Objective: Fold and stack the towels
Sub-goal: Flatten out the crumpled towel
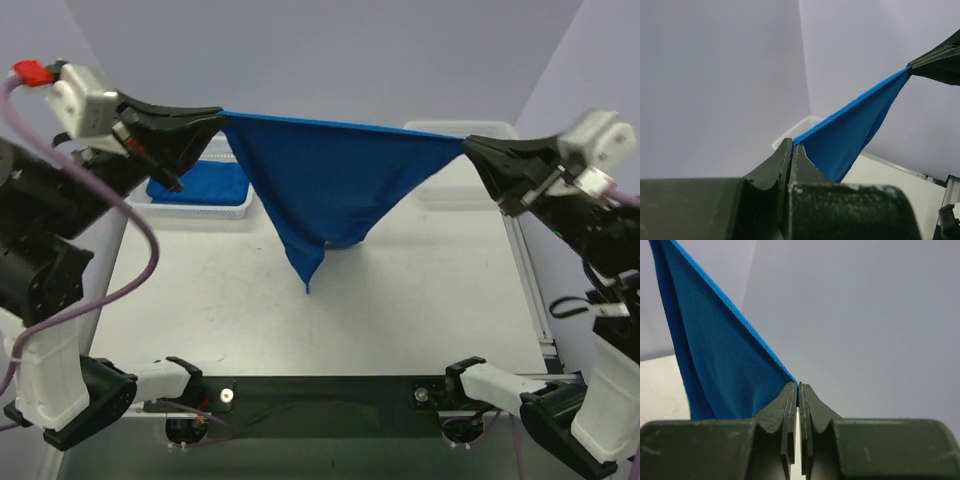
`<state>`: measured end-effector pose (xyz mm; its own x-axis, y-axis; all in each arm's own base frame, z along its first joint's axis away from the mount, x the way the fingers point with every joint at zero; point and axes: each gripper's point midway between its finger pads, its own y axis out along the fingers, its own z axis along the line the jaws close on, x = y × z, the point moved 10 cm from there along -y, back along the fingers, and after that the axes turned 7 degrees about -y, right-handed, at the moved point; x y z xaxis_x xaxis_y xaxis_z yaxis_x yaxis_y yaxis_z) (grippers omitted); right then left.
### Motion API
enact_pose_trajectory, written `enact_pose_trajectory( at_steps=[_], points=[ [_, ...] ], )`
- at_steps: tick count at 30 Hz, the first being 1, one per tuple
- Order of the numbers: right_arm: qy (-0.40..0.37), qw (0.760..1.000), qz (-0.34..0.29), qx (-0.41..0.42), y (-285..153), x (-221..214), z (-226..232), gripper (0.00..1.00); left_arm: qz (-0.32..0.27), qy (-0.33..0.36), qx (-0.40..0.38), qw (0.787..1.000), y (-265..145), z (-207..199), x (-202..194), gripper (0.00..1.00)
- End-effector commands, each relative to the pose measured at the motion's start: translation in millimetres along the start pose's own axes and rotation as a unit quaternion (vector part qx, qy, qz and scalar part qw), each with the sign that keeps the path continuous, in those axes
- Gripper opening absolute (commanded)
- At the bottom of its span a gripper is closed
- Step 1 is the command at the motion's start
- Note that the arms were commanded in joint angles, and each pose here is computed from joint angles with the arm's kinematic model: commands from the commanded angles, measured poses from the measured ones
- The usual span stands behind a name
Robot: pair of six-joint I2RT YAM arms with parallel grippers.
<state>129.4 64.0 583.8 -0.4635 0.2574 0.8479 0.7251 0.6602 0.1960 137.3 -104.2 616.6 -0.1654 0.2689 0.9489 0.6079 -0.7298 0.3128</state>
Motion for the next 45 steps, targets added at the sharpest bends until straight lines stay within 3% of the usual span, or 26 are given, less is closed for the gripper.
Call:
enact_pose_trajectory(
  at_steps=[1, 7, 11, 15, 18, 19, 20, 22, 23, 25, 26, 28, 29, 36, 45],
  points=[
    [-0.066, 0.990, -0.004, -0.121, -51.1, 27.7, -14.5, 0.00, -0.152, 0.076, 0.065, 0.983, -54.8, -16.4, 63.5, 0.00],
    [-0.067, 0.989, -0.058, -0.117, -63.6, 48.0, -11.2, 0.00, -0.176, 0.070, 0.027, 0.982, -72.0, -33.7, 75.3, 0.00],
    [-0.045, 0.992, -0.073, -0.094, -47.7, 47.4, -11.9, 0.00, -0.163, 0.055, 0.028, 0.985, -55.2, -25.3, 68.3, 0.00],
    [0.042, 0.998, -0.028, -0.038, -8.3, 9.8, -2.8, 0.00, -0.119, 0.019, 0.019, 0.993, -25.6, -10.2, 40.1, 0.00],
    [0.154, 0.987, 0.033, 0.017, 30.1, -49.6, 18.7, 0.06, -0.078, -0.024, -0.003, 0.997, -3.8, -0.9, 8.8, 0.00],
    [0.187, 0.980, 0.064, 0.028, 43.4, -84.9, 30.5, 0.11, -0.050, -0.045, -0.006, 0.998, 7.1, 6.0, -13.1, 0.00],
    [0.214, 0.973, 0.080, 0.023, 48.0, -101.4, 36.9, 0.28, -0.041, -0.068, -0.010, 0.997, 11.9, 6.9, -22.6, 0.00],
    [0.274, 0.956, 0.106, 0.006, 51.7, -129.6, 50.9, 0.44, -0.018, -0.099, -0.035, 0.994, 22.6, 4.1, -45.3, 0.00],
    [0.296, 0.944, 0.147, 0.008, 52.4, -160.2, 64.6, 0.54, 0.019, -0.129, -0.032, 0.991, 32.3, 7.2, -76.4, 0.00],
    [0.322, 0.929, 0.183, -0.011, 46.3, -184.6, 77.7, 0.60, 0.049, -0.154, -0.023, 0.987, 45.9, 2.8, -114.0, 0.00],
    [0.335, 0.917, 0.218, -0.008, 42.5, -209.0, 91.5, 0.66, 0.101, -0.176, -0.042, 0.978, 54.4, -12.6, -156.1, 0.00],
    [0.343, 0.906, 0.249, -0.010, 30.0, -224.1, 104.7, 0.67, 0.135, -0.199, -0.048, 0.969, 67.6, -23.9, -197.2, 0.00],
    [0.352, 0.893, 0.281, -0.008, 22.5, -242.9, 117.2, 0.67, 0.189, -0.233, -0.046, 0.953, 74.1, -35.1, -242.2, 0.00],
    [0.392, 0.848, 0.355, -0.019, -16.8, -285.5, 162.5, 0.67, 0.291, -0.280, -0.014, 0.915, 108.2, -53.4, -371.9, 0.00],
    [0.433, 0.798, 0.418, -0.029, -35.4, -325.7, 220.6, 0.64, 0.373, -0.293, 0.038, 0.880, 144.0, -35.7, -449.9, 0.00]
  ],
)
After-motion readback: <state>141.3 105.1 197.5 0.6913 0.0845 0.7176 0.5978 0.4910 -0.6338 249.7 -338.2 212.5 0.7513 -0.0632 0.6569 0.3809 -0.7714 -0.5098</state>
